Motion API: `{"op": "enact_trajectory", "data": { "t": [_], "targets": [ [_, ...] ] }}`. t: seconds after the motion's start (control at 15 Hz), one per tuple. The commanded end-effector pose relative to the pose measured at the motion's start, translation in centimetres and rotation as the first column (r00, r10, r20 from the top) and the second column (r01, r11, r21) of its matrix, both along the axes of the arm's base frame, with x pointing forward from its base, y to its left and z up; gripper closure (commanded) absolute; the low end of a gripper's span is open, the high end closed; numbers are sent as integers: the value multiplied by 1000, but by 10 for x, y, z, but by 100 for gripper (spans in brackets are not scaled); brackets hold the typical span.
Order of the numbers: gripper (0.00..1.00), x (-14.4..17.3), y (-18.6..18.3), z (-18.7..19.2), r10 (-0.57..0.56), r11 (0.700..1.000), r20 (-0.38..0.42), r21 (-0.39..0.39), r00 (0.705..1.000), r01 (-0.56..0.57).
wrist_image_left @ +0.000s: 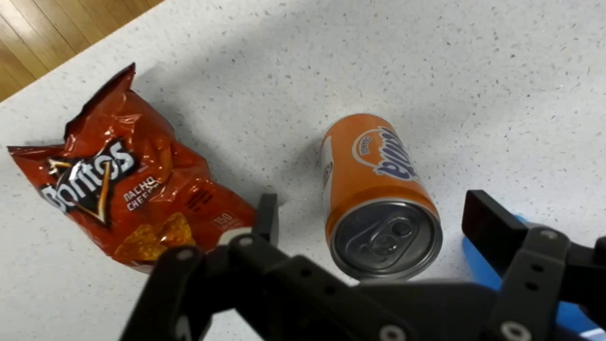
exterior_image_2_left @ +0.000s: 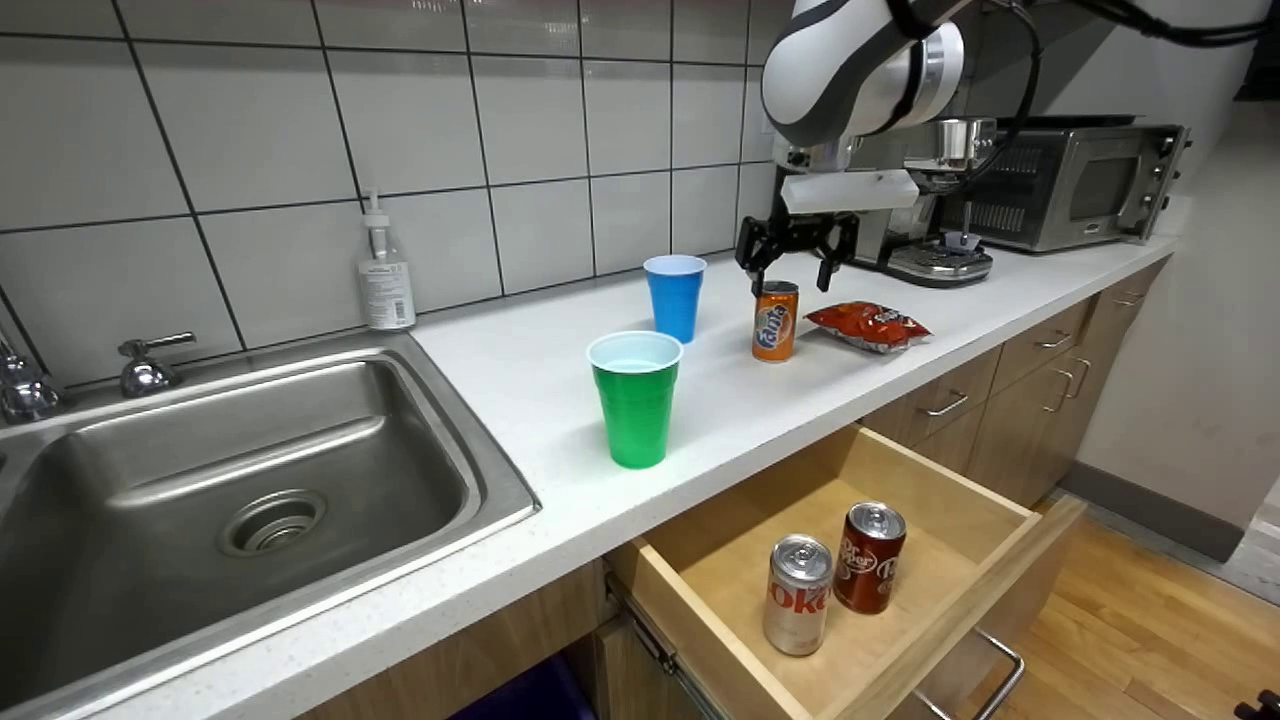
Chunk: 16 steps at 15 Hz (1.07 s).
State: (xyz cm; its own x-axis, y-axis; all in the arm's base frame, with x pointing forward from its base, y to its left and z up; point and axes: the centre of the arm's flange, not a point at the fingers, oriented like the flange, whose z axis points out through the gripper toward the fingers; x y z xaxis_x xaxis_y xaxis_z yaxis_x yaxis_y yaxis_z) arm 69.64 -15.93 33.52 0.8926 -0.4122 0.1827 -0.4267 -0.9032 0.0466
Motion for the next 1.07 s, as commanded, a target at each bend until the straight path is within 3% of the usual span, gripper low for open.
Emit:
{"op": "enact_trajectory", "data": {
  "t": [0.0,1.0],
  "targets": [
    [0,25,-7,-2,-22,1000,-21,22,1000,23],
    [0,36,-6,-17,-18,1000,-47,17,999,19]
  ]
}}
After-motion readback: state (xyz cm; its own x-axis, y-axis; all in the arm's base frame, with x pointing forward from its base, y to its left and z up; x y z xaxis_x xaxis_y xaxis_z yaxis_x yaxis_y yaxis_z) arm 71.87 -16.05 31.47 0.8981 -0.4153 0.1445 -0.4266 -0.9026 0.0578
